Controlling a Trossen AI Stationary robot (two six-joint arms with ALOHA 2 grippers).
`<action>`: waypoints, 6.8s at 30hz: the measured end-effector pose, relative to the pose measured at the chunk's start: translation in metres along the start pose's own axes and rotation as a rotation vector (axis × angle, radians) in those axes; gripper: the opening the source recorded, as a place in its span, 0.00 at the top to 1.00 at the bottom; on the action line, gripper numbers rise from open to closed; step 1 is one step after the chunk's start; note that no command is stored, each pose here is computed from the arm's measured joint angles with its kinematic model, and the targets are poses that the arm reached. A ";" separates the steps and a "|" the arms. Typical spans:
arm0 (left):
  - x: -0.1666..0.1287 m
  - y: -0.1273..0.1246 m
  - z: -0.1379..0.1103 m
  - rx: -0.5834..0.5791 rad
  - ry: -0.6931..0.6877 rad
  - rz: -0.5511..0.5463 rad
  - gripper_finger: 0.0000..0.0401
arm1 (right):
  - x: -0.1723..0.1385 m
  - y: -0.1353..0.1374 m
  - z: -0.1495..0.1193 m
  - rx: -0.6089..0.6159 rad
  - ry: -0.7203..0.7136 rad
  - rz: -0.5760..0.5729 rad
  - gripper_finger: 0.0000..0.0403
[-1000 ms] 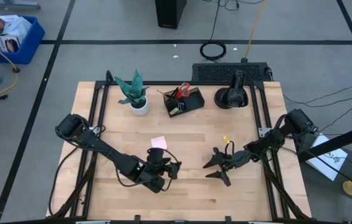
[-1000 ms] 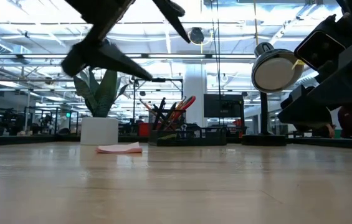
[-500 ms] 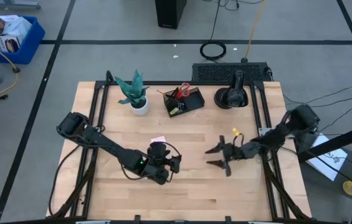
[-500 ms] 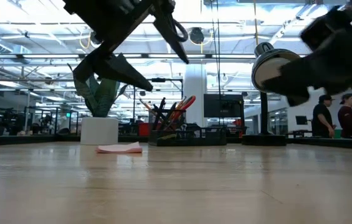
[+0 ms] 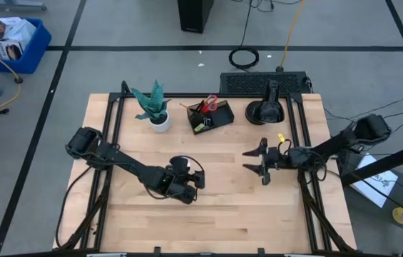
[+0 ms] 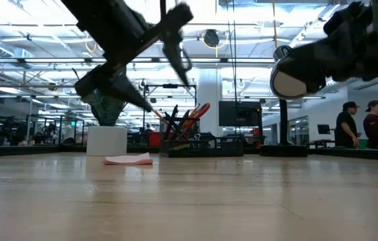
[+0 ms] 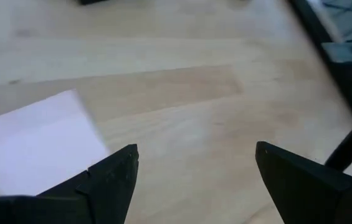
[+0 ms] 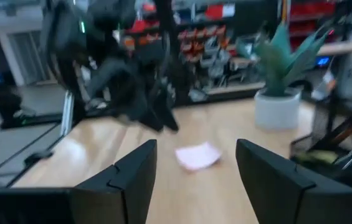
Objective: Pick and place office supplies into organizer
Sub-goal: Put the pink sticky notes into the black mesh desk organizer
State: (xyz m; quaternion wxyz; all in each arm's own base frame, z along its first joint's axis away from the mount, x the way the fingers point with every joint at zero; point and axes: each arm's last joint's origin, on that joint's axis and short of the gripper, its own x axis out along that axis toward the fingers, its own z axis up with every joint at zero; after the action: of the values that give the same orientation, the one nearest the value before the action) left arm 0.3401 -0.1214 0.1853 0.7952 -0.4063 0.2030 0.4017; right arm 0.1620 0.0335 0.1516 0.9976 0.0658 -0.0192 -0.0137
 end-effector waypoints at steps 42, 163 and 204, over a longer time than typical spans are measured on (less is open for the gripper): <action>0.000 0.014 -0.006 0.373 0.311 0.083 0.19 | -0.030 -0.008 0.025 0.128 -0.030 -0.011 0.48; 0.022 0.001 0.022 1.218 0.556 0.200 1.00 | -0.023 -0.004 -0.002 0.411 0.204 -0.031 0.48; 0.050 0.036 -0.011 1.111 0.532 0.176 0.50 | -0.004 0.007 -0.036 0.393 0.309 -0.047 0.48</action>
State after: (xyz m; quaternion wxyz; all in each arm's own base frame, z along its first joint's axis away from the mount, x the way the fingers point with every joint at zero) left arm 0.3409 -0.0942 0.1296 0.7737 0.0001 0.6058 0.1853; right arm 0.1597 0.0457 0.1165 0.9562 0.2600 0.1328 -0.0226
